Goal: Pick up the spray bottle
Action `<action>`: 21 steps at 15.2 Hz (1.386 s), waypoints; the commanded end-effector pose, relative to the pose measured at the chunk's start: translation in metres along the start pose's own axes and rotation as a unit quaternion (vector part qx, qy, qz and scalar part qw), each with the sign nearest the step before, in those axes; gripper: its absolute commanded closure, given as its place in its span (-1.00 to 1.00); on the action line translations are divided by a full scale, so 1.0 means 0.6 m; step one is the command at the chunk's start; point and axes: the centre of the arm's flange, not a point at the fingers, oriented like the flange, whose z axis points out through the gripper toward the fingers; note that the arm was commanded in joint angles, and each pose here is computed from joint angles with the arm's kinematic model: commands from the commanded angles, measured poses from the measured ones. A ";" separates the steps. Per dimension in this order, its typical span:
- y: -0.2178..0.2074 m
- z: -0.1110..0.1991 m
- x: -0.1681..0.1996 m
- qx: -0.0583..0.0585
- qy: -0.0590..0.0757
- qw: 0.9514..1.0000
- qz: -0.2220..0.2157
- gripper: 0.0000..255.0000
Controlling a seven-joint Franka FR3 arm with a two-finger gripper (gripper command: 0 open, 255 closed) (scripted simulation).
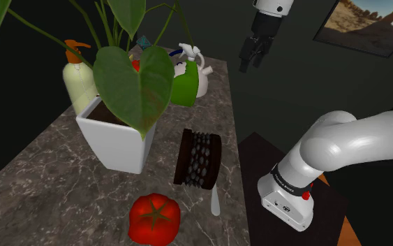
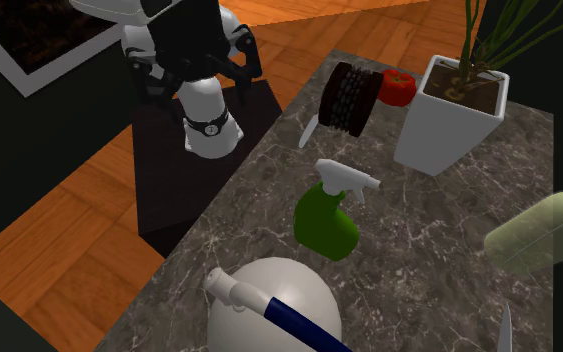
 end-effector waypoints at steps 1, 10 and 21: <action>0.000 0.000 0.000 0.000 0.000 1.000 0.000 -1.00; -0.080 -0.038 0.158 0.018 0.027 0.989 -0.146 -1.00; -0.152 -0.024 0.245 0.029 0.044 0.970 -0.237 -1.00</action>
